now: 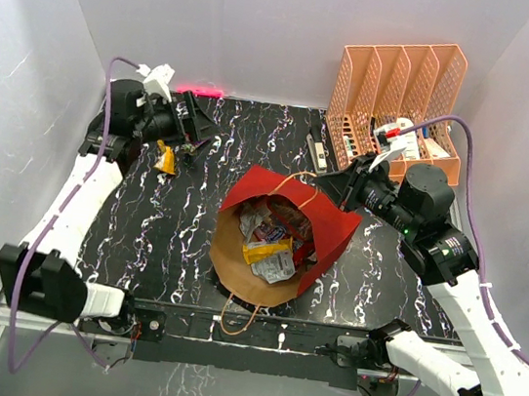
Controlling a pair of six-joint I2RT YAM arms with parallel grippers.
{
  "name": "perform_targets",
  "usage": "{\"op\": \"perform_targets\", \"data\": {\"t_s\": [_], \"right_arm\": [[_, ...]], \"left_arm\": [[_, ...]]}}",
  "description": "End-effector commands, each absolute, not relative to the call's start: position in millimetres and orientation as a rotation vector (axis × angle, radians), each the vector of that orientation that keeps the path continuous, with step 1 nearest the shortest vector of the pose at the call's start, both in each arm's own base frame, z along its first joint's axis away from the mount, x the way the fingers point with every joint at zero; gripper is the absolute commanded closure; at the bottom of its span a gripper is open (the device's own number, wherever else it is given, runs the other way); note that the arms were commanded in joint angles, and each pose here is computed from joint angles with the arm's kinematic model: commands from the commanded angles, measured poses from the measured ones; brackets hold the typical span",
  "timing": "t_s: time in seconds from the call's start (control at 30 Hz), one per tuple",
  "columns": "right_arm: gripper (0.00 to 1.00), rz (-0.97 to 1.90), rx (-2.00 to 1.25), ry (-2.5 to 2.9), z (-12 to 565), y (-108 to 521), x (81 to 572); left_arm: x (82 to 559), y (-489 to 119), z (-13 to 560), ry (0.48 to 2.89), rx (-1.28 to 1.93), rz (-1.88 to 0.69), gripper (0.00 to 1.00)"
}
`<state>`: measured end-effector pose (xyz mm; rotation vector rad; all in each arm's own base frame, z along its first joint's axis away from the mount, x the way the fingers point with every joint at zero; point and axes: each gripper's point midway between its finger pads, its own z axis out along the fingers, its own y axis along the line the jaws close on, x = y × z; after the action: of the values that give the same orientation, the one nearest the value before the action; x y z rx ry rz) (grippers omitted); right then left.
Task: Take the snacks out of the paper bag
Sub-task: Take out the snack from the paper bag.
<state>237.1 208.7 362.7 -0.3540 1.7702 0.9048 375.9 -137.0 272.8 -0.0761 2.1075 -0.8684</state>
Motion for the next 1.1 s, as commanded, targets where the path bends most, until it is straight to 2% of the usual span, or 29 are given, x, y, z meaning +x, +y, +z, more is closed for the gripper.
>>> {"op": "perform_targets", "data": {"t_s": [0.0, 0.17, 0.27, 0.37, 0.57, 0.6, 0.77, 0.9, 1.07], "right_arm": [[0.93, 0.955, -0.38, 1.676, 387.6, 214.1, 232.3], [0.93, 0.972, -0.391, 1.68, 385.3, 217.1, 231.7], [0.93, 0.975, -0.391, 1.671, 388.2, 216.6, 230.4], [0.93, 0.973, -0.389, 1.663, 391.2, 215.6, 229.6], [0.93, 0.978, -0.395, 1.655, 391.9, 215.3, 227.2], [0.93, 0.979, -0.396, 1.656, 390.7, 215.7, 227.3], [0.92, 0.991, -0.409, 1.658, 383.2, 217.8, 226.0], [0.87, 1.021, -0.436, 1.683, 374.6, 224.4, 225.5], [0.73, 1.088, -0.456, 1.697, 367.7, 235.5, 226.0]], "left_arm": [[300.2, -230.8, 364.4, 1.823, 0.314, -1.34, 0.02], [248.1, -304.4, 380.8, 1.762, 0.509, -1.512, 0.02], [244.3, -323.5, 368.9, 1.818, 0.529, -1.491, 0.02], [232.9, -340.1, 363.4, 1.825, 0.586, -1.531, 0.08], [230.1, -343.0, 352.3, 1.876, 0.559, -1.495, 0.39], [233.3, -342.5, 350.8, 1.887, 0.541, -1.48, 0.48], [236.4, -344.0, 350.2, 1.899, 0.512, -1.481, 0.82], [235.7, -344.0, 352.8, 1.89, 0.503, -1.493, 1.0], [236.1, -343.9, 358.5, 1.887, 0.497, -1.494, 1.0]]}}
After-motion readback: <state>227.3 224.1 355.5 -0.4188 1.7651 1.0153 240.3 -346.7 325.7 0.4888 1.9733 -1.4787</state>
